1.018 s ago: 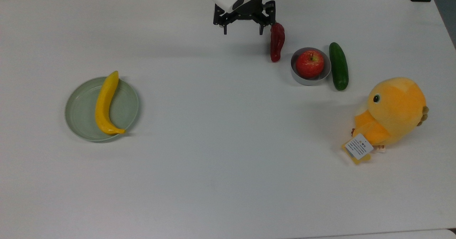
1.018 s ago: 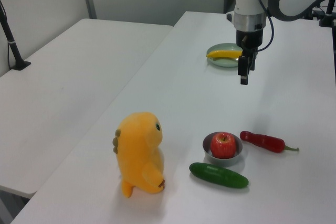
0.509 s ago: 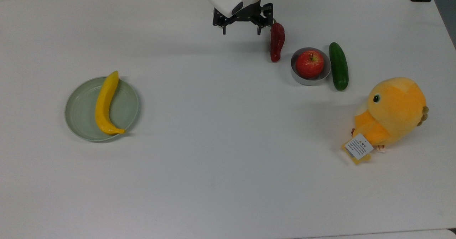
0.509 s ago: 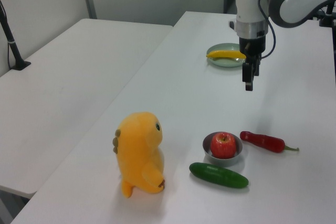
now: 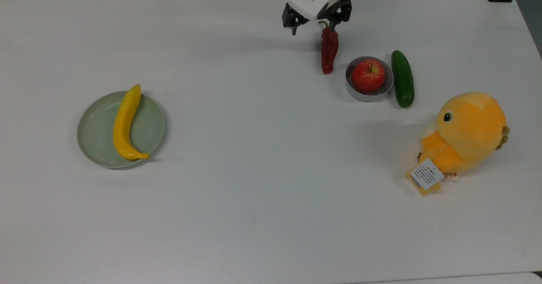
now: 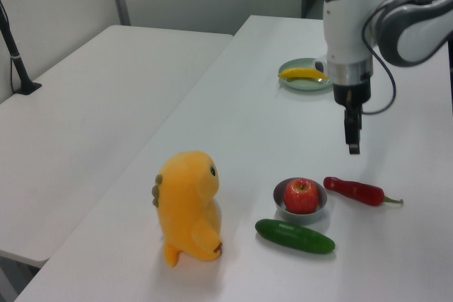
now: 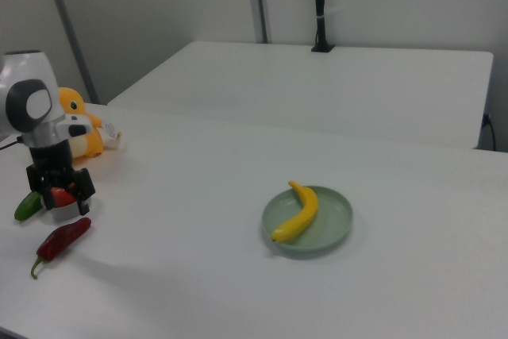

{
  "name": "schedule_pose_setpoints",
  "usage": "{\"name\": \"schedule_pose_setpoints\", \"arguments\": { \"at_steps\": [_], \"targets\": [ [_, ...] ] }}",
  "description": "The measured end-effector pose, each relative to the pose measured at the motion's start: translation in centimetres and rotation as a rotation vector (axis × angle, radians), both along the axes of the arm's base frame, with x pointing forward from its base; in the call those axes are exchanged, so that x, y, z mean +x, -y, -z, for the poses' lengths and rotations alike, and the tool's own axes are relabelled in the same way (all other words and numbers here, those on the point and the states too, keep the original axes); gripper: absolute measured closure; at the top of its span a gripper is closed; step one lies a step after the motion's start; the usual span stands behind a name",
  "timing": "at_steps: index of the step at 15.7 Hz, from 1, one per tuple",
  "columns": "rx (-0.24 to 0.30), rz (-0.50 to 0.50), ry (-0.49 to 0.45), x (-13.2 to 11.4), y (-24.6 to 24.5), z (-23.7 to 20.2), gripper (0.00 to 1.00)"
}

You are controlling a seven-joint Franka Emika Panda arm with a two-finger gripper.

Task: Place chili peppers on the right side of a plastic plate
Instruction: 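Lower the open gripper around the red chili pepper and close it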

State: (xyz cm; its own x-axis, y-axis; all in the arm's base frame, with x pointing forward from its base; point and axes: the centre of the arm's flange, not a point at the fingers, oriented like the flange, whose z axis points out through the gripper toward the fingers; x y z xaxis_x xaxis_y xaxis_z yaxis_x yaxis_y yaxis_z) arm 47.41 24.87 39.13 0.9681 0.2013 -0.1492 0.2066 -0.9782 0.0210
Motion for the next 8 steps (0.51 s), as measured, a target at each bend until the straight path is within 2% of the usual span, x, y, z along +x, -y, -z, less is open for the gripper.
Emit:
{"name": "schedule_pose_setpoints", "arguments": {
  "at_steps": [2, 8],
  "targets": [
    [0.006, 0.01, 0.011, -0.8, -1.4, 1.5, 0.0],
    [0.046, 0.059, 0.042, -0.4, -3.3, 4.7, 0.0]
  ]
}}
